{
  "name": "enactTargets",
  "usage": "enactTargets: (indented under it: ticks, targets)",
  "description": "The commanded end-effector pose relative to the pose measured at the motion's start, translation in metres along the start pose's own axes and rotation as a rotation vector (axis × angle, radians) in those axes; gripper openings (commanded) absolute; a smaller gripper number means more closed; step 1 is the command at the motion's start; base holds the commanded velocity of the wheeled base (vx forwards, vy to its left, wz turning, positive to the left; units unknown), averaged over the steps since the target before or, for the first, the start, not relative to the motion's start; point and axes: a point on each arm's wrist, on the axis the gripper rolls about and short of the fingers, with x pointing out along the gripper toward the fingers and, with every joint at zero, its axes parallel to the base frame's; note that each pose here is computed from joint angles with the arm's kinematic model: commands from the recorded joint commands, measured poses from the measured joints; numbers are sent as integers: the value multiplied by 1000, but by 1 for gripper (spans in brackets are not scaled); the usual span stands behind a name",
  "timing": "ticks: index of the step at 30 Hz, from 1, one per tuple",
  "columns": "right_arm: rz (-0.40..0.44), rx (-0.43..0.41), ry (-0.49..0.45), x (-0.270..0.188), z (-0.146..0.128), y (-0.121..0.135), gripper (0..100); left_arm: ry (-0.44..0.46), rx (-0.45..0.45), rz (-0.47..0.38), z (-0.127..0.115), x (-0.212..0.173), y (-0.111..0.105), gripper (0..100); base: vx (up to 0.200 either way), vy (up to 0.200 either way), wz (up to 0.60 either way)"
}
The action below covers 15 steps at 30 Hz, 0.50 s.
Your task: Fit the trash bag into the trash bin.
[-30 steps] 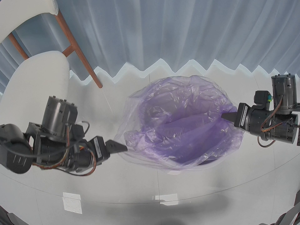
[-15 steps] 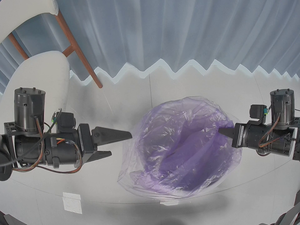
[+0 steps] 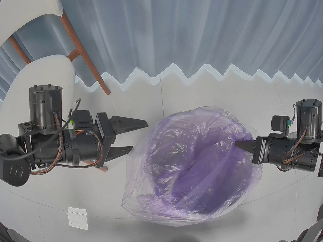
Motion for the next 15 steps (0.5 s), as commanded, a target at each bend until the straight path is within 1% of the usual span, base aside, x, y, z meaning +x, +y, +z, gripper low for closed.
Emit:
enactTargets:
  ticks: [1, 10, 15]
  targets:
    - [4, -1, -11, -4, 1, 1, 0, 12, -46, 4, 2, 10, 1, 0, 0, 0, 0]
    - [11, 3, -29, -8, 4, 2, 0, 14, -59, 17, 2, 11, 6, 0, 0, 0, 0]
    - [21, 26, -57, -14, 9, 4, 0, 4, -60, 34, 5, 13, 10, 0, 0, 0, 0]
